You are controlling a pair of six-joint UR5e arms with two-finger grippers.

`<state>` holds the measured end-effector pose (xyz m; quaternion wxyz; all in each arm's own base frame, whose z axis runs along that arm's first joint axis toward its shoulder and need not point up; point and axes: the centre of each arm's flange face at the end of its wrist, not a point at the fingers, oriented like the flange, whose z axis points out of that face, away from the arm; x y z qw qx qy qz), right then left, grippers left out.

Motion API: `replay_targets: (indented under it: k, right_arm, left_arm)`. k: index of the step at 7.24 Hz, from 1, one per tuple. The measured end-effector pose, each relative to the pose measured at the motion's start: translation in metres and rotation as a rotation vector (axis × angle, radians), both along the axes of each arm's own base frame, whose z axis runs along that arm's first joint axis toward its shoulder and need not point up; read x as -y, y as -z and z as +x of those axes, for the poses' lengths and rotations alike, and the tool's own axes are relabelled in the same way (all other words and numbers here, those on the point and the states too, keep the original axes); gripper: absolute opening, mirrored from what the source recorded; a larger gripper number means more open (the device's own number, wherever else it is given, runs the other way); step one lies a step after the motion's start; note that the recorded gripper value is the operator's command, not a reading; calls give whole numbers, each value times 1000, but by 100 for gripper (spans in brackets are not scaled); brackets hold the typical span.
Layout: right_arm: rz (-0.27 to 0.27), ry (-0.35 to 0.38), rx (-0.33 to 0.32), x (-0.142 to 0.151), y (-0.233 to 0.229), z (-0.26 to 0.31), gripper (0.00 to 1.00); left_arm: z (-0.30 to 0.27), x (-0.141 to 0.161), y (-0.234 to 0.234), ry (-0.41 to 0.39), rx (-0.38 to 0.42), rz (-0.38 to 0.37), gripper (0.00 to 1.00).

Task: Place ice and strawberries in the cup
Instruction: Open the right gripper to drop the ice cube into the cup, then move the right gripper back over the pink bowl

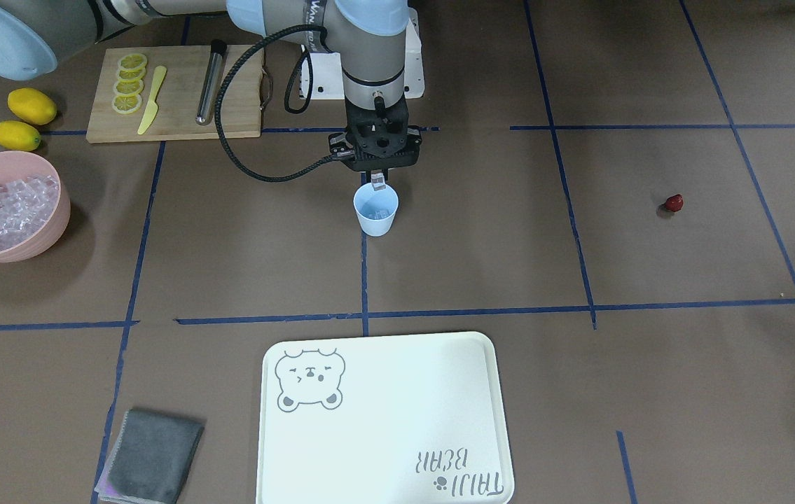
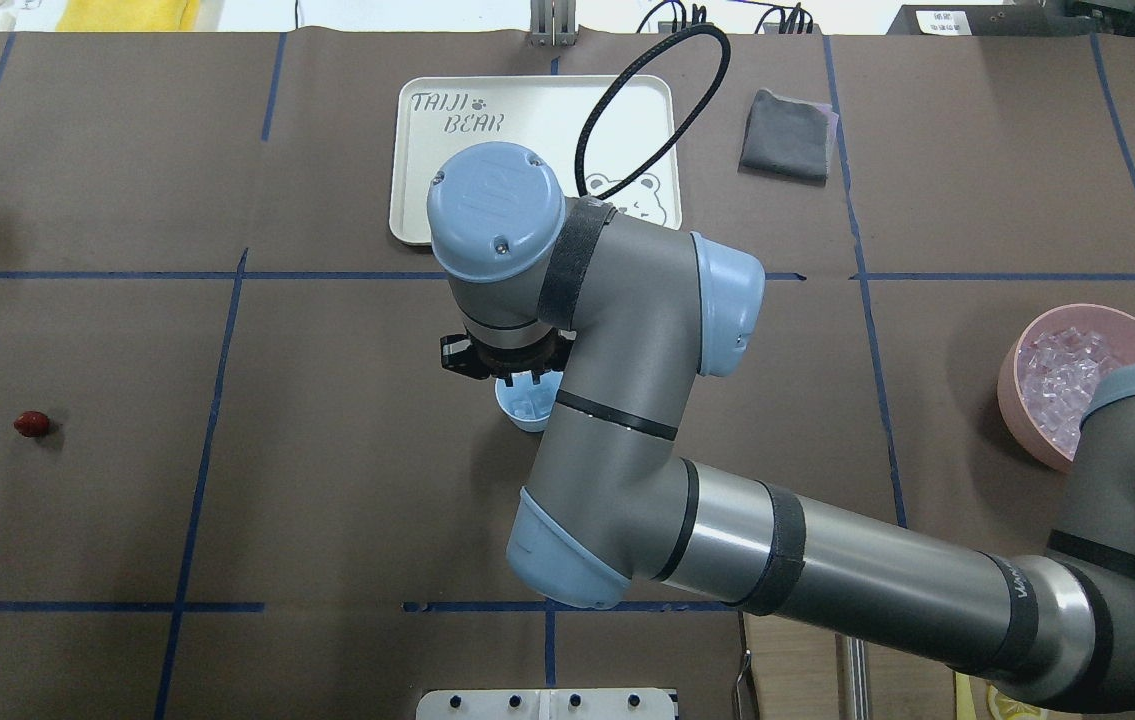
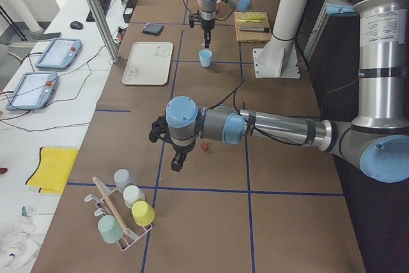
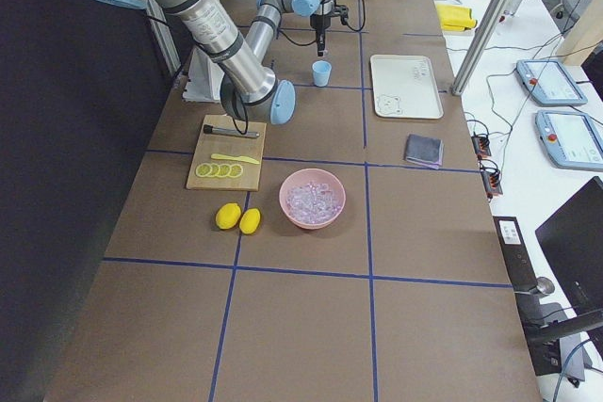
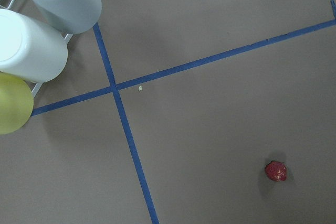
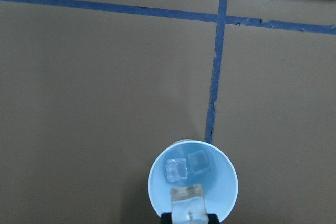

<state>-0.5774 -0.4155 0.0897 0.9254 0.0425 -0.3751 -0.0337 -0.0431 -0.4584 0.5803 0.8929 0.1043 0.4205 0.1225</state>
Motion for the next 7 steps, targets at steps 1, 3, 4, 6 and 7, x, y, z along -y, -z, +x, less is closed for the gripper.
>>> replay_targets:
  k: [1, 3, 4, 6, 7]
  right_arm:
    - [0, 1, -5, -1, -3, -3, 47]
    - [6, 8, -12, -1, -7, -4, 99]
    - [8, 9, -13, -1, -7, -4, 99]
    - [11, 8, -12, -1, -7, -3, 99]
    - [13, 8, -9, -2, -5, -2, 99]
  left_arm:
    - [0, 0, 0, 0, 0, 0, 100]
    - [0, 0, -1, 0, 0, -1, 100]
    - [0, 0, -1, 0, 0, -2, 100]
    - [0, 0, -1, 0, 0, -2, 100]
    - [0, 0, -1, 0, 0, -2, 100]
